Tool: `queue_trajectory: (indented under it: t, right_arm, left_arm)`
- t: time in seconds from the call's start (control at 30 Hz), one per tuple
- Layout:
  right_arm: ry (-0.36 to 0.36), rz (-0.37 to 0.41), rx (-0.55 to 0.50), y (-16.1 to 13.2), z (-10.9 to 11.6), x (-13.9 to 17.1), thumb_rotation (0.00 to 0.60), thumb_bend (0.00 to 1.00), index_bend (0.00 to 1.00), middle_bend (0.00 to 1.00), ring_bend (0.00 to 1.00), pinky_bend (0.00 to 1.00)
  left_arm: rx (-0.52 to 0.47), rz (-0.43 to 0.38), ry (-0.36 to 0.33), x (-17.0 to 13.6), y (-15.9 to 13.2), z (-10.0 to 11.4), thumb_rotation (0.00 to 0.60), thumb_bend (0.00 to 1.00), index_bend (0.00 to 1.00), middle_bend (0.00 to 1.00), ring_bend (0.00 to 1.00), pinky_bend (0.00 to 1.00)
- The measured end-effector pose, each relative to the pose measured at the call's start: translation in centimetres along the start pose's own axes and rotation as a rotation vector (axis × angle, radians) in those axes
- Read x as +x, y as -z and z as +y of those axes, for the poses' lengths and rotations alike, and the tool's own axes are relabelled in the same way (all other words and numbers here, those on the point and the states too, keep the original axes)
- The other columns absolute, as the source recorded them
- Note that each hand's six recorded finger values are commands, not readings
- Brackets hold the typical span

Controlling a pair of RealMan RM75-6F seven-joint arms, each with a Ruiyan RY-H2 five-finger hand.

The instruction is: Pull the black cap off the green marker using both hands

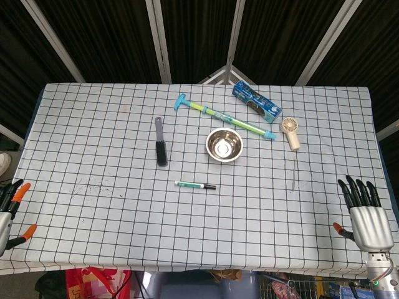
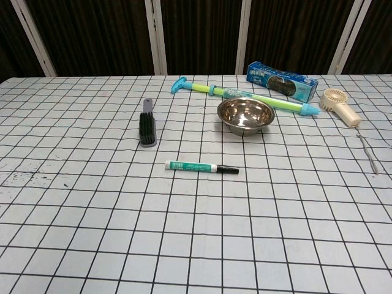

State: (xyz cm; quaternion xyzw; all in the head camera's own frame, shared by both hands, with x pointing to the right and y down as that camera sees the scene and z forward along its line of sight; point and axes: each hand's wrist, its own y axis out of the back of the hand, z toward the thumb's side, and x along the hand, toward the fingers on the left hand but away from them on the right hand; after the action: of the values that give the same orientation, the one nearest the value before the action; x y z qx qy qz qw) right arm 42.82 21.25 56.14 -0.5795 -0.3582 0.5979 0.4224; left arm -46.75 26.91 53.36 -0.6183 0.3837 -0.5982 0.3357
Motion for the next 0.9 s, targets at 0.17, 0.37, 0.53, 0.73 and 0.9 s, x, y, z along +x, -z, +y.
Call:
queue_trajectory:
  t: [0.17, 0.37, 0.53, 0.73, 0.9]
  right_arm:
    - [0.003, -0.007, -0.011, 0.3, 0.1, -0.3, 0.6, 0.07, 0.03, 0.03, 0.04, 0.0]
    - [0.014, -0.012, -0.013, 0.4, 0.0, -0.3, 0.6, 0.07, 0.03, 0.03, 0.04, 0.0]
    - [0.013, -0.027, -0.016, 0.6, -0.2, -0.2, 0.6, 0.07, 0.03, 0.03, 0.04, 0.0]
    - [-0.007, -0.03, -0.017, 0.4, -0.5, -0.4, 0.6, 0.07, 0.03, 0.03, 0.03, 0.0]
    - [-0.025, -0.025, -0.01, 0.0, -0.9, -0.7, 0.6, 0.07, 0.03, 0.03, 0.03, 0.0]
  left_arm:
    - [0.004, 0.005, 0.009, -0.1, 0.2, 0.1, 0.6, 0.36, 0.0, 0.0, 0.0, 0.0]
    - [0.019, 0.001, 0.012, -0.2, -0.1, 0.3, 0.6, 0.36, 0.0, 0.0, 0.0, 0.0]
    - [0.017, 0.005, 0.012, 0.3, 0.0, 0.5, 0.6, 0.36, 0.0, 0.0, 0.0, 0.0]
    - [0.018, -0.003, 0.015, 1.5, -0.4, 0.8, 0.6, 0.36, 0.0, 0.0, 0.0, 0.0]
    - [0.014, -0.015, 0.026, 3.2, -1.3, 1.0, 0.6, 0.36, 0.0, 0.0, 0.0, 0.0]
